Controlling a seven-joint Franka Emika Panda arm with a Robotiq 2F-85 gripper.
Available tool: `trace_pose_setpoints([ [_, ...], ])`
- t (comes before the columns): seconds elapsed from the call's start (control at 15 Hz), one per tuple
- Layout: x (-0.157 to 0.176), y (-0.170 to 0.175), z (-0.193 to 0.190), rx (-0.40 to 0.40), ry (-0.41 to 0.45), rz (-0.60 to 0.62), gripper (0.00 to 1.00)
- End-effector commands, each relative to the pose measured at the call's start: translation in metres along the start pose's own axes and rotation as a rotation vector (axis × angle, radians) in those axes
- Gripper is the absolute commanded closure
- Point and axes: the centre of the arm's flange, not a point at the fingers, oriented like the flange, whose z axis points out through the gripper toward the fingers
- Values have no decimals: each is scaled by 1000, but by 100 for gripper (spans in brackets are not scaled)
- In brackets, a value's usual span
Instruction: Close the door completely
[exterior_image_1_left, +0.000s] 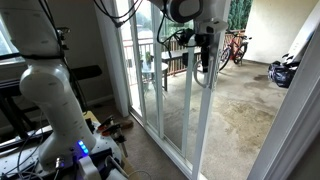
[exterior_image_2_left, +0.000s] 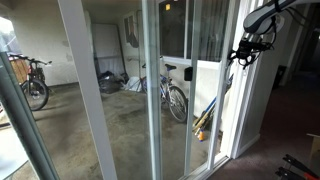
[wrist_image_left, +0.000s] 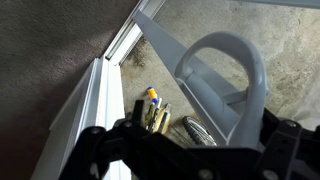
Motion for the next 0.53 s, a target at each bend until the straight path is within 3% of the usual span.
trace_pose_setpoints([
  [0.0,58,60,5,-26,7,98,0],
  [0.47,103,112,2,-20,10,243,0],
])
